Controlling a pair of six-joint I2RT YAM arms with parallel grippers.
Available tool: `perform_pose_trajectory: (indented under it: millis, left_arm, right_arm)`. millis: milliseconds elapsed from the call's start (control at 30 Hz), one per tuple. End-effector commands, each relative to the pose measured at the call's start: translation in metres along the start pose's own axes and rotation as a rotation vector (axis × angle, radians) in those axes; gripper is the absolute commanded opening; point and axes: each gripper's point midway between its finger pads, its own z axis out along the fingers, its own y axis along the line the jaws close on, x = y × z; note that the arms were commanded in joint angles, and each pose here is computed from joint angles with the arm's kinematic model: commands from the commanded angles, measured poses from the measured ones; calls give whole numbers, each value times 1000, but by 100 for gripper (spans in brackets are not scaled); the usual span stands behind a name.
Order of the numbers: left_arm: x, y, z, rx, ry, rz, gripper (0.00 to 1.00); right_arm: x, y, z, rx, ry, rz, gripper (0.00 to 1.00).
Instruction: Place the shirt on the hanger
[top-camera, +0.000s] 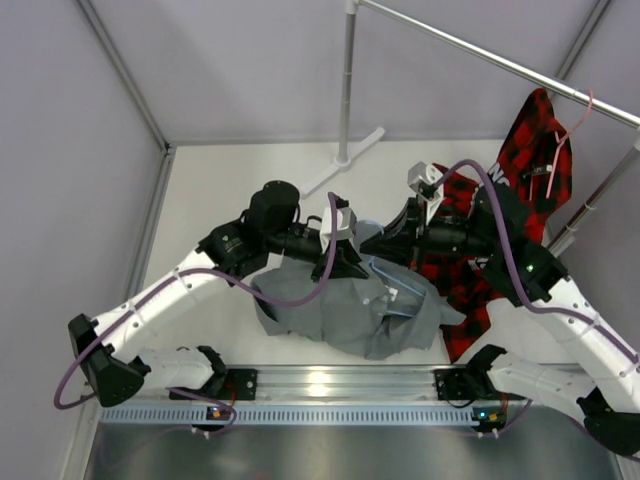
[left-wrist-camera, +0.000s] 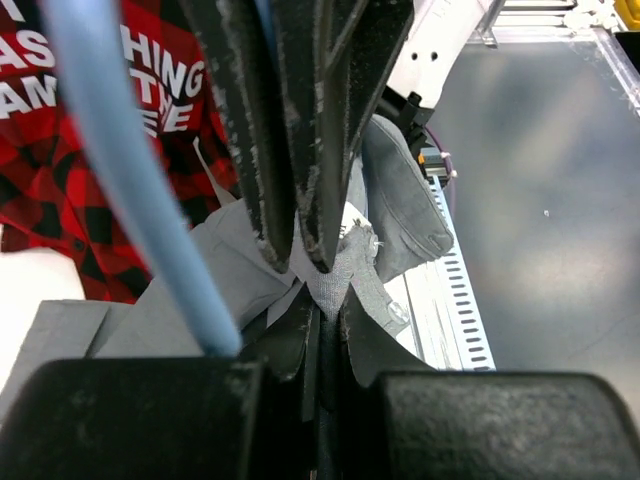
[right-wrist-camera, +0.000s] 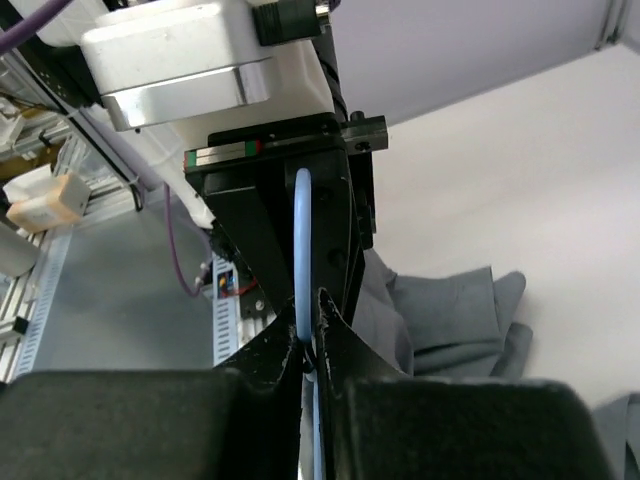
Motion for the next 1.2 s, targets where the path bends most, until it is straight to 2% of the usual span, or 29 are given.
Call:
perform_pose_trajectory:
  millis: [0, 100, 133, 167, 200, 233, 267, 300, 333, 367, 433, 467, 533, 600, 633, 700, 733, 833, 900, 1033, 1067, 1100, 1133, 1167]
  left_arm:
    - [-36, -3, -5, -6, -73, 73, 0]
    - [-53, 10, -10, -104, -92, 64, 0]
    - [-62, 16, -15, -156, -105, 62, 5]
    - [-81, 23, -23, -230, -139, 62, 28]
    - [-93, 31, -31, -306, -165, 34, 63]
    - [-107, 47, -51, -463, -203, 28, 78]
    - [-120, 52, -66, -542, -241, 26, 86]
    - [-127, 54, -78, -609, -279, -9, 91]
    - [-129, 67, -99, -746, -313, -33, 93]
    - [-129, 61, -118, -811, -374, -61, 95]
    - [-118, 61, -146, -936, -442, -110, 96]
    - [-110, 63, -163, -1018, -481, -140, 95]
    - [-74, 48, -183, -1072, -539, -239, 92]
    - [-54, 25, -203, -1073, -667, -348, 89]
    - [-13, 30, -191, -1081, -622, -407, 89]
    - [6, 13, -195, -1032, -701, -474, 86]
    - [33, 17, -185, -1031, -665, -506, 86]
    - [51, 10, -180, -994, -679, -535, 85]
    - [65, 14, -173, -998, -647, -548, 84]
    - [83, 35, -175, -1115, -603, -561, 82]
    - [86, 42, -173, -1139, -584, -555, 77]
    - [90, 47, -173, -1166, -575, -559, 64]
    - [94, 53, -181, -1229, -580, -571, 34]
    - [97, 57, -181, -1250, -578, -585, 9]
  right_arm:
    - [-39, 23, -6, -81, -167, -130, 0]
    - [-46, 17, -12, -17, -211, -127, 0]
    - [-51, 6, -14, 55, -235, -117, 0]
    - [-55, 2, -18, 98, -249, -114, 0]
    - [-56, -5, -22, 152, -248, -101, 0]
    - [-58, -13, -25, 204, -250, -99, 0]
    - [-69, -25, -34, 302, -282, -94, 0]
    - [-65, -32, -36, 343, -263, -91, 0]
    - [-68, -34, -37, 360, -261, -98, 0]
    - [-72, -35, -38, 371, -248, -104, 0]
    - [-78, -41, -41, 416, -242, -100, 0]
    - [-79, -47, -40, 443, -235, -90, 0]
    - [-91, -58, -51, 541, -259, -74, 0]
    - [-100, -64, -58, 597, -283, -63, 0]
    - [-104, -64, -59, 605, -291, -66, 0]
    - [-113, -65, -61, 617, -300, -72, 0]
    - [-115, -64, -61, 616, -299, -73, 0]
    - [-121, -64, -55, 605, -288, -73, 0]
    - [-123, -65, -51, 600, -285, -66, 0]
    - [-127, -57, -43, 537, -282, -56, 0]
    - [-129, -55, -42, 529, -285, -57, 0]
    - [-130, -55, -42, 527, -286, -56, 0]
    - [-130, -56, -43, 533, -288, -55, 0]
    - [-130, -56, -44, 539, -289, -56, 0]
